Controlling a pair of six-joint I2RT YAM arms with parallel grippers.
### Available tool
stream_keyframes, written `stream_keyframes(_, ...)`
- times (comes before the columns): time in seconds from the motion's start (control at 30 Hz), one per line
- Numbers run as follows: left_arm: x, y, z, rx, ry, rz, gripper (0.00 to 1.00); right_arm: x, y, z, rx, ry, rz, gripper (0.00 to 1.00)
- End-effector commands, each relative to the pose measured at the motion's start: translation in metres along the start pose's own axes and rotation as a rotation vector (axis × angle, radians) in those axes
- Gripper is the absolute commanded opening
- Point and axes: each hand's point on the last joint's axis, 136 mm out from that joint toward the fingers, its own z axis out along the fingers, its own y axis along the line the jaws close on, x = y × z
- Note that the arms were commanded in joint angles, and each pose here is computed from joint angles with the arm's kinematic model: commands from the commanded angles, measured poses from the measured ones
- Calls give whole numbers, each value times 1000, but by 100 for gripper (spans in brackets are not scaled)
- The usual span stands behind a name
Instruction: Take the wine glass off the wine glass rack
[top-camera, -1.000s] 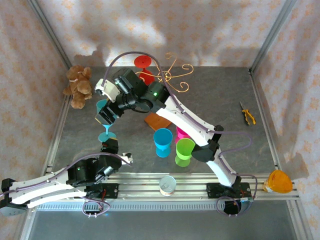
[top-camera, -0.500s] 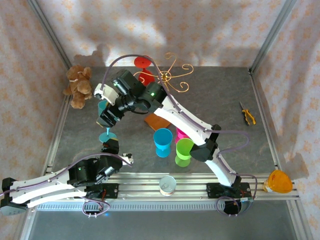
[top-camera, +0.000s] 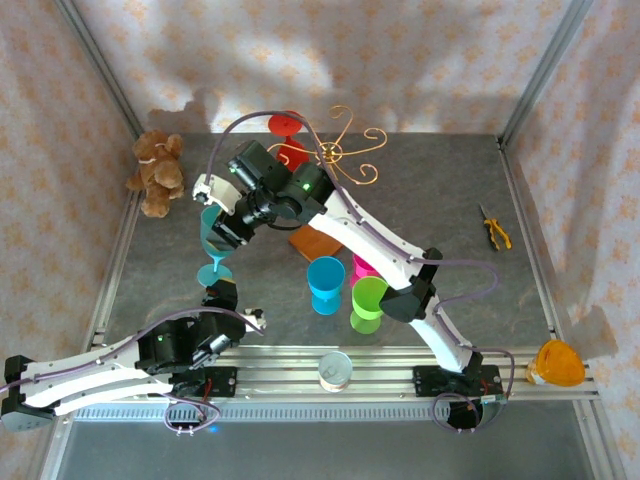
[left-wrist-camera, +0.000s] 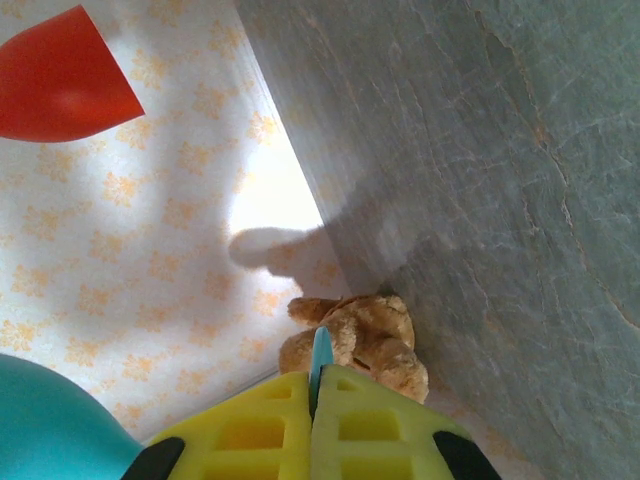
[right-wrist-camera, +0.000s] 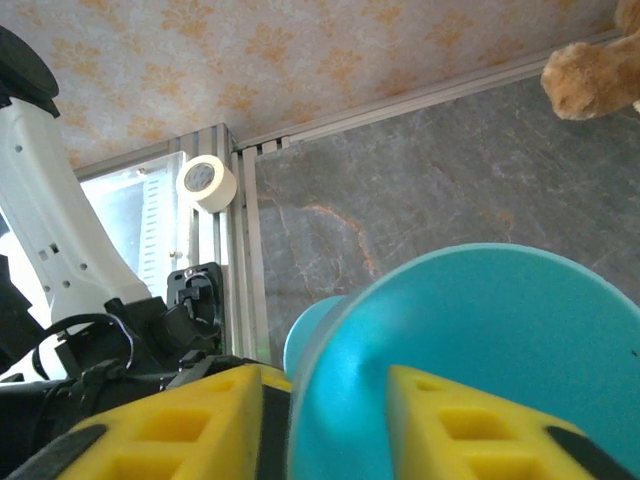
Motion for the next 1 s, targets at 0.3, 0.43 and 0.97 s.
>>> stream_keyframes(0.3,9,-1,-3,-1,22,-27,6,-1,43,-39,-116,1,45,0)
stream_keyframes(0.43,9,-4,-3,7,22,-23,15,-9,50,-51,-134,-34,61,0)
stream_keyframes(0.97,10,-5,-2,14,35,-34,59,-4,38,-53,-47,-18,106,0)
